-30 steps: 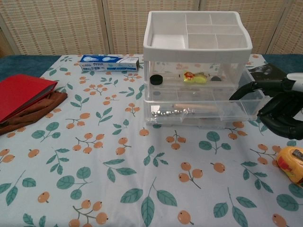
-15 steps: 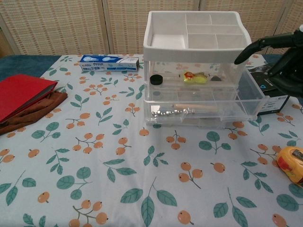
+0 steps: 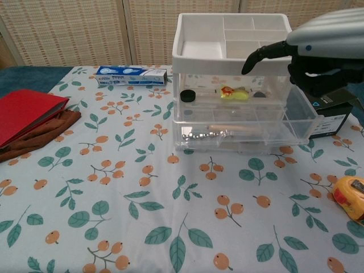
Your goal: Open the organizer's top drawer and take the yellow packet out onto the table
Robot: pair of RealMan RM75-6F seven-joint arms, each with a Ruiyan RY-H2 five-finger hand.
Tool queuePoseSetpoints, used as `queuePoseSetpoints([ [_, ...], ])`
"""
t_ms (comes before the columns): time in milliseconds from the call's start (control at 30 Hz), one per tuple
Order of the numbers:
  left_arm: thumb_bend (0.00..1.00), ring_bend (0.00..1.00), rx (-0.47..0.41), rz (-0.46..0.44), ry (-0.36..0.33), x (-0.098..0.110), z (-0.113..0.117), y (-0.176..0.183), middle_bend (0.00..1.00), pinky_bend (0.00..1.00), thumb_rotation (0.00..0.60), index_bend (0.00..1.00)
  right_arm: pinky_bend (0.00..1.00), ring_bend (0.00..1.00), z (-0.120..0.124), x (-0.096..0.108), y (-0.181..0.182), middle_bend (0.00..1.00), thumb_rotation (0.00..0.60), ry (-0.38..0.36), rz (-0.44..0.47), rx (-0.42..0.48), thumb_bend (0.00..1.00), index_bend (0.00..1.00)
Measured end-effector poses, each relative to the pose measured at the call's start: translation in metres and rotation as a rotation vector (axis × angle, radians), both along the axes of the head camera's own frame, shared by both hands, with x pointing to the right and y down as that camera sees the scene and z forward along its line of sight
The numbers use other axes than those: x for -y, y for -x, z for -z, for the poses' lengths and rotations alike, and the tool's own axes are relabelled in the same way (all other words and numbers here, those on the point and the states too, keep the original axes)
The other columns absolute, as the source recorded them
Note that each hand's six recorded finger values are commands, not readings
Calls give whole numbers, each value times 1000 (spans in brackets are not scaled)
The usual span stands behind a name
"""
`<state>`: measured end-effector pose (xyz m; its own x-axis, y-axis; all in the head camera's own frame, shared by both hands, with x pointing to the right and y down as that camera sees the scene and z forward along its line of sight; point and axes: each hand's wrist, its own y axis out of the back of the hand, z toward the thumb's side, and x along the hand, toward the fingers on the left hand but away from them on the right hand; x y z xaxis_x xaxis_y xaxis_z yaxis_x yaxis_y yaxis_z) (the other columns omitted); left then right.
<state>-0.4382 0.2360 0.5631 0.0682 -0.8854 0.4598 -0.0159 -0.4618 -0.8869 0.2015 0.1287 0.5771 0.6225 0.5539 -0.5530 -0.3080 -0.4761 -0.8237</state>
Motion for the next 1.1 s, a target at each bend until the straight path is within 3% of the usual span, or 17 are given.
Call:
queuePoseSetpoints([
  [367, 175, 149, -8, 5, -4, -1, 1, 5, 133, 126, 600, 198, 1000, 1000, -29, -12, 46, 984, 600, -13, 118, -105, 1000, 137],
  [767, 175, 149, -9, 18, -11, 1, 3, 10, 133, 126, 600, 198, 1000, 1000, -33, -3, 63, 984, 600, -96, 126, -147, 1000, 136],
  [1100, 175, 149, -12, 19, -6, 2, 1, 9, 133, 126, 600, 198, 1000, 1000, -43, 7, 63, 984, 600, -112, 133, -193, 1000, 136],
])
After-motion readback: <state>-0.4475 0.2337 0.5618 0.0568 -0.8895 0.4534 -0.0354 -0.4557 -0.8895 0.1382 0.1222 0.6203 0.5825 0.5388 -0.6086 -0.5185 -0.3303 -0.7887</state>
